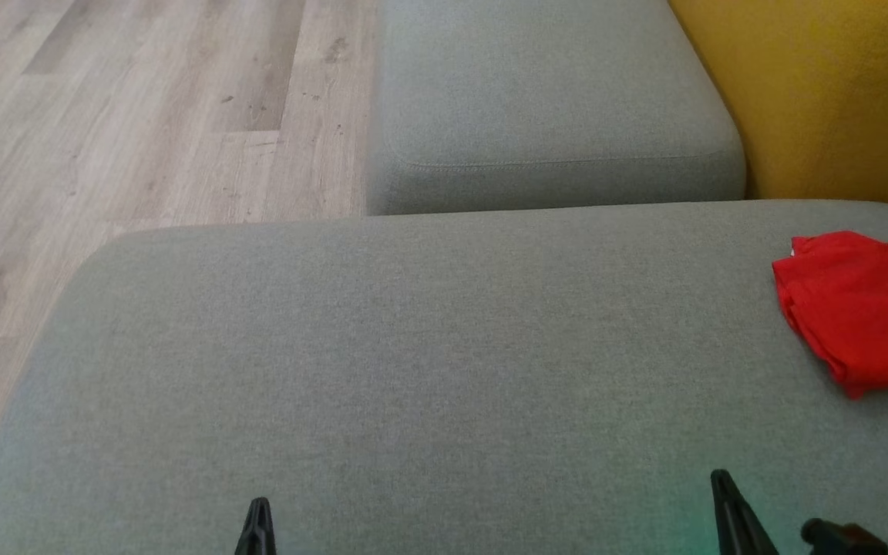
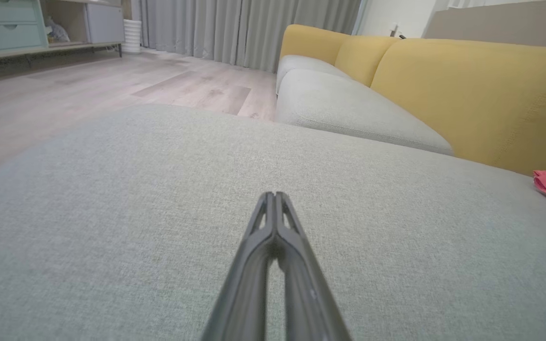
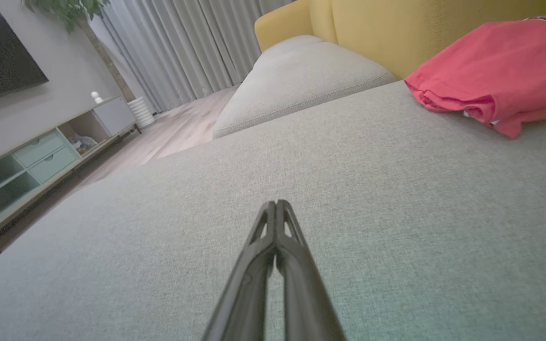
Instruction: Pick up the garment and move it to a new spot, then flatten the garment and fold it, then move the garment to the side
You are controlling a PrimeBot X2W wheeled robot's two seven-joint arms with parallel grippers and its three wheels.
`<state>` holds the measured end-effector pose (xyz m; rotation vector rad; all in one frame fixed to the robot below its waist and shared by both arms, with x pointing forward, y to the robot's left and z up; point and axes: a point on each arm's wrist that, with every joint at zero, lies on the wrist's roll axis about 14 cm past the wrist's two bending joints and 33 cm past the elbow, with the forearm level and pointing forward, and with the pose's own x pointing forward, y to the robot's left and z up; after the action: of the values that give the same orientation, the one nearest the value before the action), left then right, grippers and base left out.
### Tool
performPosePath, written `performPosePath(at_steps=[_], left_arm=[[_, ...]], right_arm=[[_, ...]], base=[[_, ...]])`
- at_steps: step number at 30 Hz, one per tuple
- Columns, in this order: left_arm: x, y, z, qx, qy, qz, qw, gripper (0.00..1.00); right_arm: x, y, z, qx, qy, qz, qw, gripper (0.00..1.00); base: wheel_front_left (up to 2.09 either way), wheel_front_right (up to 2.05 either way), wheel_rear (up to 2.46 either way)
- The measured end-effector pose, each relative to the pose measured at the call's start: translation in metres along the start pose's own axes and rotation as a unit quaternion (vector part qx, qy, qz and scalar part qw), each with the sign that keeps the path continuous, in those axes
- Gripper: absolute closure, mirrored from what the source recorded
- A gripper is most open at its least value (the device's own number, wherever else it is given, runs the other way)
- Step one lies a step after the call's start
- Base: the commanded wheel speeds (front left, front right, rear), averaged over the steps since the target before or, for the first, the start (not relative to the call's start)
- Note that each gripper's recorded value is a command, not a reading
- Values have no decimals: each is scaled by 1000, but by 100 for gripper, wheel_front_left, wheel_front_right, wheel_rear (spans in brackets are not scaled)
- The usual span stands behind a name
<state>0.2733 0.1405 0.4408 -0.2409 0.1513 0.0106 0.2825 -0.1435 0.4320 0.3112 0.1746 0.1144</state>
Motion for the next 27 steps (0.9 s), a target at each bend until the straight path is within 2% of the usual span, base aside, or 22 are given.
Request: performPosePath(at_steps=[13,27], left_arm=[[12,7,2,-77,14,11,997,100],[23,13,4,-161,28,18,986,100]], right_arm=[[9,-10,8,74,-6,-22,997,100],[18,-18,16,154,-12,-39,987,100]], base=[[0,0,0],[0,0,0]])
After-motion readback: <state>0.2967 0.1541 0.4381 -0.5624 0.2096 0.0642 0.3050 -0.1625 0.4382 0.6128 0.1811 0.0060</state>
